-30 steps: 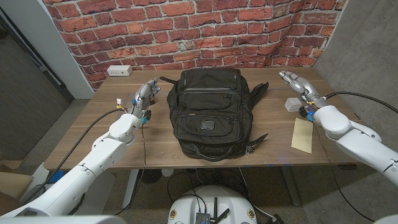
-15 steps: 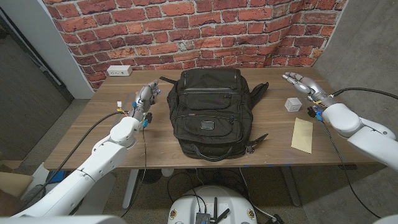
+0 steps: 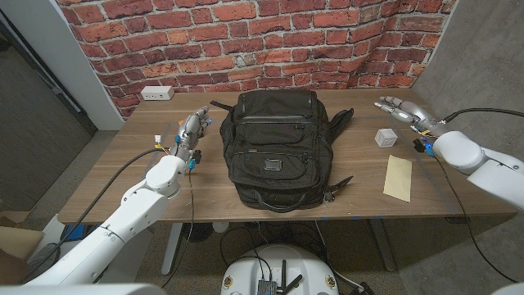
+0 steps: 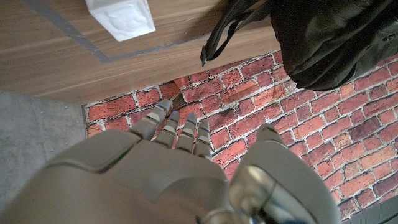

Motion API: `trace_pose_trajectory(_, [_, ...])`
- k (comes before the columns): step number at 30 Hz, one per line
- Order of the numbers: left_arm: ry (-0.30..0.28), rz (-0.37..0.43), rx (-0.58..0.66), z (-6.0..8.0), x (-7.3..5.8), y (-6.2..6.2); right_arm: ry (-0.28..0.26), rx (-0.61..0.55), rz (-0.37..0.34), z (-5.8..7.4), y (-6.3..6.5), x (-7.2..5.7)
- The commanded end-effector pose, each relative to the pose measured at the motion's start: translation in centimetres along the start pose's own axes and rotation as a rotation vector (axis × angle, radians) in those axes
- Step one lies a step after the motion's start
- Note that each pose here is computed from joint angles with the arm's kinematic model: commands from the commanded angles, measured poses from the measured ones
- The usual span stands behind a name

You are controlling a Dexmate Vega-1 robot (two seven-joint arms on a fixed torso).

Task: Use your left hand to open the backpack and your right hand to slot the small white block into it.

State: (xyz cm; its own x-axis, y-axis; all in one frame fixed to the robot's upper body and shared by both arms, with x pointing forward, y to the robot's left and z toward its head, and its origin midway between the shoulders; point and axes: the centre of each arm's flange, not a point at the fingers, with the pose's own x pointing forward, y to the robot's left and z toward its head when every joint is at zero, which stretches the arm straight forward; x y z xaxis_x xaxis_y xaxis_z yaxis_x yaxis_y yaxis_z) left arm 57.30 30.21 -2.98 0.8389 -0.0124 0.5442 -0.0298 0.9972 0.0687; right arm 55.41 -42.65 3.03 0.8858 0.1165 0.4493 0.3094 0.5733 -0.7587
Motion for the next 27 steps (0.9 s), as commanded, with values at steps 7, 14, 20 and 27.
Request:
trace_pose_trajectory(7, [0.012,0.021,0.011,0.4,-0.5,-0.3,0.097,-0.171,0.111,-1.7,-1.7,1.1])
trace_pose_trajectory(14, [0.010,0.022,0.008,0.4,-0.4,-0.6,0.129,-0.232,0.163,-2.2,-2.3,1.3])
trace_pose_trajectory(20, [0.013,0.023,0.007,0.4,-0.3,-0.8,0.150,-0.271,0.199,-2.4,-2.7,1.3])
trace_pose_trajectory(27, [0.014,0.022,0.004,0.3,-0.3,-0.9,0.168,-0.312,0.245,-2.5,-2.8,1.6])
